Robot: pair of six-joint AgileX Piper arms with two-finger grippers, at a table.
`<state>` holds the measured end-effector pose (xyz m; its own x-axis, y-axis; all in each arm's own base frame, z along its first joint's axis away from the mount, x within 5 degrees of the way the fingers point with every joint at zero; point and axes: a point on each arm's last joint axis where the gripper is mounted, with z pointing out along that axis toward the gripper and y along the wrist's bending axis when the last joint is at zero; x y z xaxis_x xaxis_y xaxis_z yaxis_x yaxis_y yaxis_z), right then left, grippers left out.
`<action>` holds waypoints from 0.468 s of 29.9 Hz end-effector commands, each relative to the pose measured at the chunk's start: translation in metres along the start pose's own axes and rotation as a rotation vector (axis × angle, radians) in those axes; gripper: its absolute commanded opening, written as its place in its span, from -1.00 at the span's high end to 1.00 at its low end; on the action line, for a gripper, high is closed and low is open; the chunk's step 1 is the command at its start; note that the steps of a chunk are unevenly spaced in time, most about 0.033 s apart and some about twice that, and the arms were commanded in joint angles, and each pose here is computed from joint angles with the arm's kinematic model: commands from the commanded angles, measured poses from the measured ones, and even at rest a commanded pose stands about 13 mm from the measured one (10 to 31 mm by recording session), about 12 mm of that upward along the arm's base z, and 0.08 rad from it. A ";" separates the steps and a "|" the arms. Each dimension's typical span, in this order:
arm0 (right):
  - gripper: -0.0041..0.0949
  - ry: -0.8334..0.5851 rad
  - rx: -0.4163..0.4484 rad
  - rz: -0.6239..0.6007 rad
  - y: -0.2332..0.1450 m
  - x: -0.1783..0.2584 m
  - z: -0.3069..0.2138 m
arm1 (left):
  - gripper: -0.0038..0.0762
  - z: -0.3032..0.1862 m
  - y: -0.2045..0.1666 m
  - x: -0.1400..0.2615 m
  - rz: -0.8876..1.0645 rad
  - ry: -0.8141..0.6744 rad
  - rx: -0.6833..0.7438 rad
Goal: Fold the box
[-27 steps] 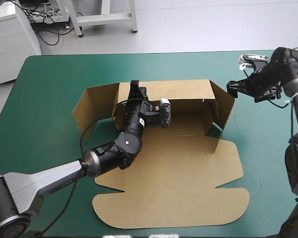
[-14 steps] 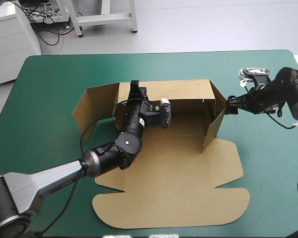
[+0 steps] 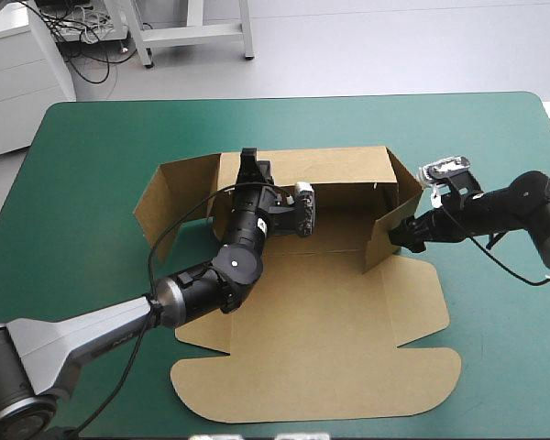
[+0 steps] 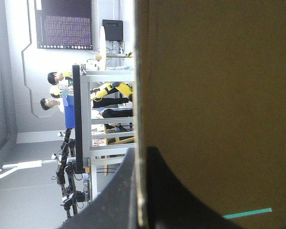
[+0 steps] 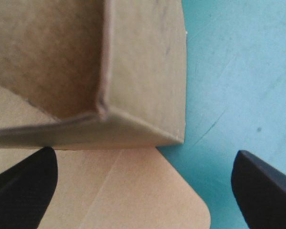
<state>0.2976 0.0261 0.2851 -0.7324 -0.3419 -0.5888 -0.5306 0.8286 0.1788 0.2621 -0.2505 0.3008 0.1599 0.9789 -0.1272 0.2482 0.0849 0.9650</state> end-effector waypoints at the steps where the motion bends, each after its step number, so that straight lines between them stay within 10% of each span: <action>1: -0.89 -0.151 0.057 -0.098 0.001 -0.016 -0.016 | 0.98 -0.010 0.028 0.000 0.013 -0.015 -0.122; 14: -0.89 -0.213 -0.104 -0.154 0.020 -0.014 -0.006 | 0.98 -0.010 0.028 0.000 0.013 -0.015 -0.122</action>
<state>0.2993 0.0379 0.2880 -0.5842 -0.3872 -0.7133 -0.6678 0.7288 0.1513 0.2621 -0.2505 0.3008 0.1599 0.9789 -0.1272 0.2482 0.0849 0.9650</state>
